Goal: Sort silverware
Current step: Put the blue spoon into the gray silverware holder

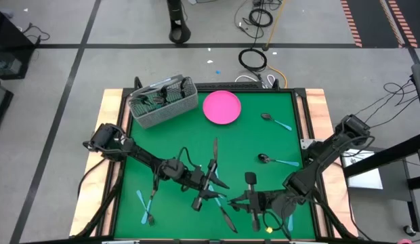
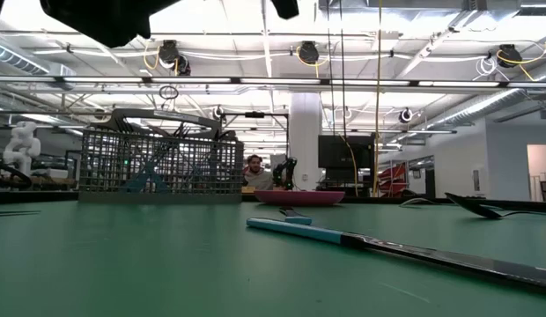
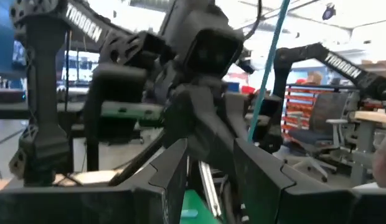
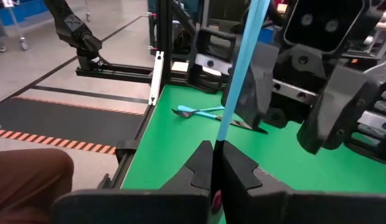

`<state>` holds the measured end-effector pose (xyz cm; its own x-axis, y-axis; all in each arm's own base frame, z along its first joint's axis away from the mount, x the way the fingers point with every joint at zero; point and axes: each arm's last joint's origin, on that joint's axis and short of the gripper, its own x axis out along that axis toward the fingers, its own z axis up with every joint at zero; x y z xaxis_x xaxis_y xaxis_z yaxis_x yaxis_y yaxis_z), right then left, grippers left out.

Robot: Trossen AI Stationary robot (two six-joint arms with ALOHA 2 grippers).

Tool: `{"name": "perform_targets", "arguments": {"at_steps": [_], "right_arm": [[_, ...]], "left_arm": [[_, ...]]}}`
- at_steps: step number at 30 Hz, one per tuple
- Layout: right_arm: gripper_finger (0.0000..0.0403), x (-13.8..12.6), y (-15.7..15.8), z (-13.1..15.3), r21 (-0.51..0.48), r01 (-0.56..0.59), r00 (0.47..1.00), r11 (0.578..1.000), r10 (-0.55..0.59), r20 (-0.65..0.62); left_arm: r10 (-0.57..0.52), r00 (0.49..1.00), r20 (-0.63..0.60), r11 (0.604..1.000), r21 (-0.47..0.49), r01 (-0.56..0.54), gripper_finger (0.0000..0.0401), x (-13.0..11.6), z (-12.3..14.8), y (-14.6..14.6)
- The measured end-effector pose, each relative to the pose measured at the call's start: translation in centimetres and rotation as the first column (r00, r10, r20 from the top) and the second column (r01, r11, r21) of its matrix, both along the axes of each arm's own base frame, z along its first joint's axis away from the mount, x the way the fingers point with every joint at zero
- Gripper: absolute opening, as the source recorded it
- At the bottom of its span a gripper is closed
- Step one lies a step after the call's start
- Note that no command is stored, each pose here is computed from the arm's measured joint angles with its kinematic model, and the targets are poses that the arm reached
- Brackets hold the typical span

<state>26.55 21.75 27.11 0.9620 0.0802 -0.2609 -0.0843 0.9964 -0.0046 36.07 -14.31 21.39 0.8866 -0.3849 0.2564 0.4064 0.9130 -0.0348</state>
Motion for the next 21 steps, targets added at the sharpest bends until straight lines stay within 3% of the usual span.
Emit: {"name": "perform_targets", "arguments": {"at_steps": [16,21], "right_arm": [[0.0000,1.5,-1.9,-0.1,-0.013,0.012,1.000,1.000,-0.013,-0.013],[0.0000,1.6,-2.1,-0.1,-0.015,0.019,1.000,1.000,-0.019,-0.013]], "left_arm": [[-0.076,0.997,0.024,0.996,0.041,0.075,0.0131,-0.1,0.1,-0.2],[-0.076,0.997,0.024,0.996,0.041,0.075,0.0104,-0.1,0.1,-0.2]]}}
